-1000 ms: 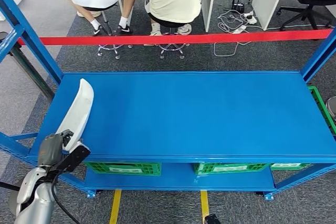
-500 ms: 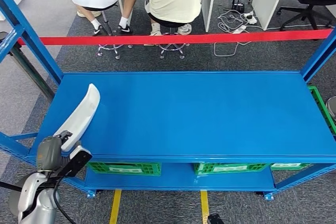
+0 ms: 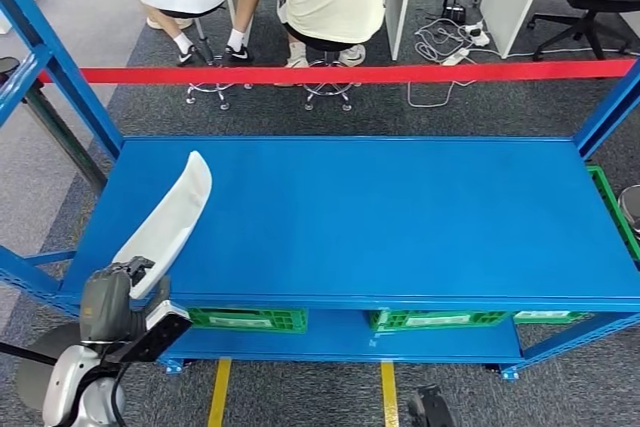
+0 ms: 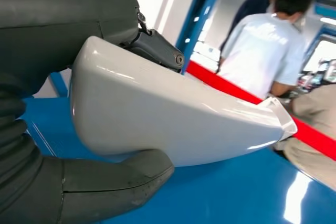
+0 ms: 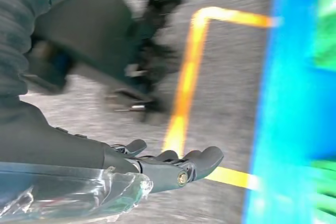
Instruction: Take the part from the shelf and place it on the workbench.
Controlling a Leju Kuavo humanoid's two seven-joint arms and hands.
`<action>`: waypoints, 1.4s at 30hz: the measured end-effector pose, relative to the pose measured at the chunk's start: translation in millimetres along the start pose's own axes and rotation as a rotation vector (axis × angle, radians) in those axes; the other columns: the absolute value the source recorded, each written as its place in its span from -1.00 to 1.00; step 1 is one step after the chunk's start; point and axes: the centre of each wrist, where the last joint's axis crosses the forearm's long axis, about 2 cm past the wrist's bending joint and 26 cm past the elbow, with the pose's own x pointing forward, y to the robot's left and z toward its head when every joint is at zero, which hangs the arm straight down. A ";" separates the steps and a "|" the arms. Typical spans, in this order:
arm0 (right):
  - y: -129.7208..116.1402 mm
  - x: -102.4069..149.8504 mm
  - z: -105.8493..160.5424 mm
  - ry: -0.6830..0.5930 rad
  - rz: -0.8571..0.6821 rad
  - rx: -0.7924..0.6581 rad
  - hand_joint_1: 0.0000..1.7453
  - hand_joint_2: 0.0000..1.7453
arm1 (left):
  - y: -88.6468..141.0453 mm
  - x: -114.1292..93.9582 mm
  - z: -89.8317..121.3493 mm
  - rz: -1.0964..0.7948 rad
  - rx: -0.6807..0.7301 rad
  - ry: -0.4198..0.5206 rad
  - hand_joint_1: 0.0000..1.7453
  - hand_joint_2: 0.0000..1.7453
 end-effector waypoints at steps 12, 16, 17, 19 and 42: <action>-11.3 45.2 -24.8 -0.362 -0.171 -0.086 -1.00 1.00 | -6.1 38.3 26.2 0.036 0.024 -0.075 1.00 1.00; -12.3 54.4 -28.0 -0.408 -0.173 -0.092 -1.00 1.00 | -6.2 42.7 27.1 0.037 0.031 -0.083 1.00 1.00; -12.2 55.6 -28.0 -0.418 -0.179 -0.098 -1.00 1.00 | -6.4 43.4 27.7 0.036 0.033 -0.083 1.00 1.00; -11.6 58.1 -28.1 -0.439 -0.178 -0.111 -1.00 1.00 | -7.3 44.5 30.3 0.036 0.034 -0.079 1.00 1.00; 4.7 75.8 -27.0 -0.556 -0.118 -0.068 -1.00 1.00 | -14.4 55.6 44.2 0.159 0.119 -0.096 1.00 1.00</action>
